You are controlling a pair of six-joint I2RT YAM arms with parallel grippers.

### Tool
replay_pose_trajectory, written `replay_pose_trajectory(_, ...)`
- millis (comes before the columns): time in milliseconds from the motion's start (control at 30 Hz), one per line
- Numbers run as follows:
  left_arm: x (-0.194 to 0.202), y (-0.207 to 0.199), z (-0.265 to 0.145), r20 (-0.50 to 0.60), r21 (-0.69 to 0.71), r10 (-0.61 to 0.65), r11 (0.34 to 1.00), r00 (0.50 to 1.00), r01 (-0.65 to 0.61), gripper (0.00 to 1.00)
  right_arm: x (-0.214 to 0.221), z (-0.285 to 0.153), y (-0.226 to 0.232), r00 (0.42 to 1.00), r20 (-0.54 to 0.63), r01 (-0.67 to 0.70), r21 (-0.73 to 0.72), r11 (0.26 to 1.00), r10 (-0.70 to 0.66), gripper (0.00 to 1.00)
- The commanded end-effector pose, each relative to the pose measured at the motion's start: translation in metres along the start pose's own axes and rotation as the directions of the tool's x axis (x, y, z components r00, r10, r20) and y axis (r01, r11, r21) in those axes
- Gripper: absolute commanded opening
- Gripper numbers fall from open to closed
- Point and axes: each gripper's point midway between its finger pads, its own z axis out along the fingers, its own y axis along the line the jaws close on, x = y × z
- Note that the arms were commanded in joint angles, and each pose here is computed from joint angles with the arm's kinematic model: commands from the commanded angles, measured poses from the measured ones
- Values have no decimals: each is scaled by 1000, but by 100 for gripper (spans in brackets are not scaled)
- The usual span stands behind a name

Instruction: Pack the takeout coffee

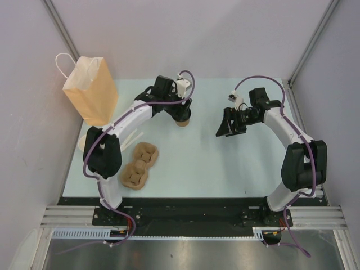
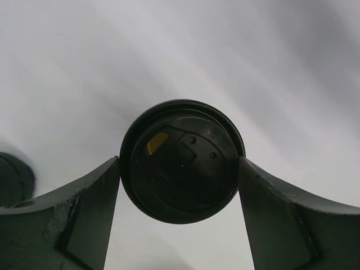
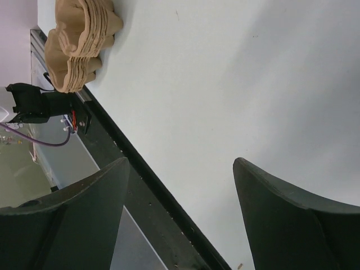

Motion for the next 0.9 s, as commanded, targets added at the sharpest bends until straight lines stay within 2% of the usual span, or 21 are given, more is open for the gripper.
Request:
replay_pose_trajectory(0, -19, 44, 1, 39, -56, -27, 998, 999, 29, 55, -11, -1, 2, 1000, 28, 13, -17, 1000, -13, 80)
replay_pose_trajectory(167, -18, 83, 15, 35, -94, -81, 992, 996, 84, 54, -11, -1, 1, 999, 30, 12, -15, 1000, -11, 80)
replay_pose_trajectory(500, 1, 100, 33, 4, -99, -132, 986, 991, 132, 56, -11, 0, 0, 1000, 26, 7, -16, 1000, -7, 81)
replay_pose_trajectory(600, 0, 101, 32, 8, -99, -138, 985, 990, 138, 68, -11, -1, 1, 1000, 27, 10, -16, 1000, -9, 81)
replay_pose_trajectory(633, 0, 101, 32, 5, -99, -142, 985, 990, 142, 77, -11, -1, 0, 1000, 29, 12, -15, 1000, -11, 81)
replay_pose_trajectory(733, -5, 101, 27, 13, -101, -144, 984, 989, 145, 87, -12, -2, 2, 999, 34, 15, -17, 1000, -14, 82)
replay_pose_trajectory(867, -19, 100, 15, 31, -105, -142, 984, 989, 144, 96, -13, -3, 4, 999, 39, 18, -23, 1000, -17, 82)
